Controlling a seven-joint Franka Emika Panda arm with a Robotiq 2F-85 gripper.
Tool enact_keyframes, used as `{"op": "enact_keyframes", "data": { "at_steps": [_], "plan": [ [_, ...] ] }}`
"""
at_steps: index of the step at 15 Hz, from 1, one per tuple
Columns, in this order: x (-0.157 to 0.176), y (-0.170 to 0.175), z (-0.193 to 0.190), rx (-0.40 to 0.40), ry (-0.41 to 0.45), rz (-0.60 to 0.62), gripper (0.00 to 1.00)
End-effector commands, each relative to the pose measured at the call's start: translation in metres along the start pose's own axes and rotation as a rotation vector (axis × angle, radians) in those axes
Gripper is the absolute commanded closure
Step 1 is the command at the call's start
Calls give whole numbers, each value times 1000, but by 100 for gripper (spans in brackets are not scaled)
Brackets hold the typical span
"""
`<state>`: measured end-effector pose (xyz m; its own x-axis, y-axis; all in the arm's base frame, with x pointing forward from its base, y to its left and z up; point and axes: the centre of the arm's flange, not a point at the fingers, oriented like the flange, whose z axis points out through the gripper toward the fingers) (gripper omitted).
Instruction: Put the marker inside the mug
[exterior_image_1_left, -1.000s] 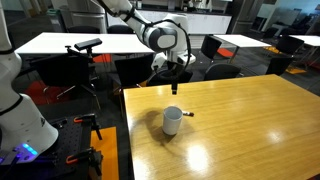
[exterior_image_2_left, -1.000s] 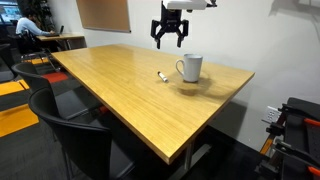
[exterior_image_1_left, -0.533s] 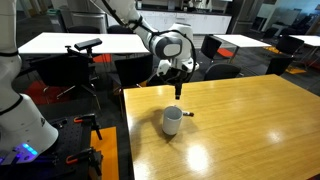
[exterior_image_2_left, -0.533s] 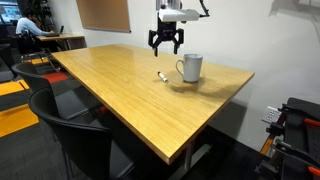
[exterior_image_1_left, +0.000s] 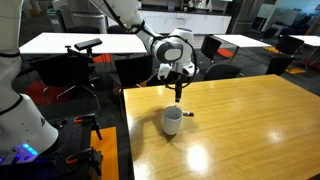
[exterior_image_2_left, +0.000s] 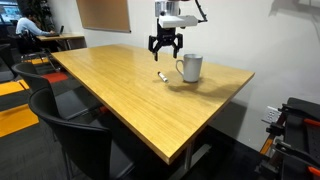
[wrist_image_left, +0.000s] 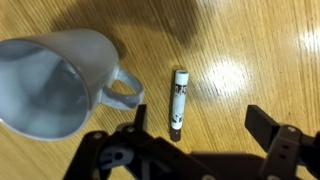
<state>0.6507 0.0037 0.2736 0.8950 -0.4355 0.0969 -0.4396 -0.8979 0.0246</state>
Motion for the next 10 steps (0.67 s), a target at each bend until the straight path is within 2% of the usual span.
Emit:
{"op": "enact_keyframes", "data": {
  "at_steps": [1, 10],
  "plan": [
    [0, 0, 0, 0, 0, 0, 0],
    [34, -13, 32, 11, 12, -8, 0]
  ]
}}
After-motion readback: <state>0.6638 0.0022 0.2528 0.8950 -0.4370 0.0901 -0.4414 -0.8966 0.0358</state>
